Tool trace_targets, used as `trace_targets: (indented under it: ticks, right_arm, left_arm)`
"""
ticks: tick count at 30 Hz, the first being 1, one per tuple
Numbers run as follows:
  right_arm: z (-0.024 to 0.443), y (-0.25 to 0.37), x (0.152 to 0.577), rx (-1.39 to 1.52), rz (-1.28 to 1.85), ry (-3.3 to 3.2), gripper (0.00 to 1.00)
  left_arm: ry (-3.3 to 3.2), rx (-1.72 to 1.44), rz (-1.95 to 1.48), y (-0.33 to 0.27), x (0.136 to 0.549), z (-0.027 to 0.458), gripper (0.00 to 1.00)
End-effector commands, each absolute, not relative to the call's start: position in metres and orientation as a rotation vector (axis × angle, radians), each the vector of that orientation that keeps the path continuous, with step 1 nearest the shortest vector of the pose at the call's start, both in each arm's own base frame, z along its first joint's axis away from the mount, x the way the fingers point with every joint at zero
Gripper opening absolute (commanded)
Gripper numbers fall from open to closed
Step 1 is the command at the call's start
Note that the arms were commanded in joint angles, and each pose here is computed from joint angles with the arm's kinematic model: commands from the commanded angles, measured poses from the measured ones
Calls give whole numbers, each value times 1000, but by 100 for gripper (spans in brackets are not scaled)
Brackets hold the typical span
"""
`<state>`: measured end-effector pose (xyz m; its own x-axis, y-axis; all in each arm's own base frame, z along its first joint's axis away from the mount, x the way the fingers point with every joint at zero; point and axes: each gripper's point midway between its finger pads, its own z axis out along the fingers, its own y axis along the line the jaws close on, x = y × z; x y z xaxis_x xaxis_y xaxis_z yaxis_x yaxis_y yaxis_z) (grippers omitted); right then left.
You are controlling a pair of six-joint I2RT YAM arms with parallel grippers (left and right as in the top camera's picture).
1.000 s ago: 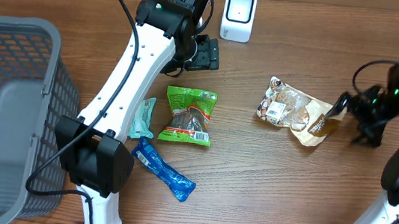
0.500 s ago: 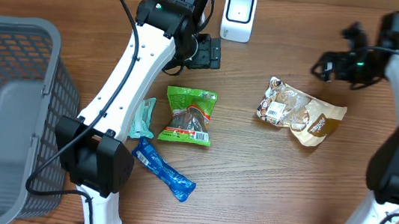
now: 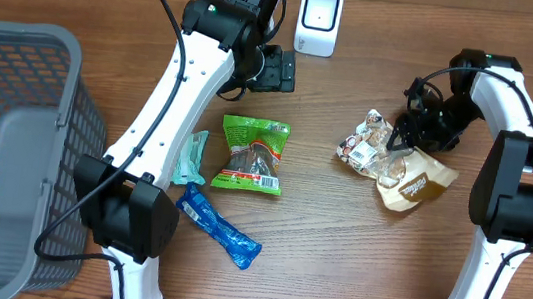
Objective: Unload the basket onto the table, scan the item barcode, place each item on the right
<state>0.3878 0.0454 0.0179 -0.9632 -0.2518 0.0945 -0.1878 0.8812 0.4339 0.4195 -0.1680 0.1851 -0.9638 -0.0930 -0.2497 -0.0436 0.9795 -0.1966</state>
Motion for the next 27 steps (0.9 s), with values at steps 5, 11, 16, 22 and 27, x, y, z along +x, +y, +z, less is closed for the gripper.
trace_targets:
  ticks: [5,11,16,22,27]
  right_arm:
    - [20,59,373,-421,-585,-2714,50]
    - [16,75,384,-311,-611,-2780,55]
    - [11,100,403,-57,-647,-2905,72]
    - [9,105,429,18,-633,-3029,74]
    - [54,106,467,194,-674,-3161,78]
  left_arm:
    - [2877,-73,-257,-168,420,178,95]
    - [2877,-73,-257,-168,420,178,95]
    - [2877,-73,-257,-168,420,178,96]
    - [2877,-73,-256,-168,421,178,96]
    - [2866,-72,-261,-169,423,179,96]
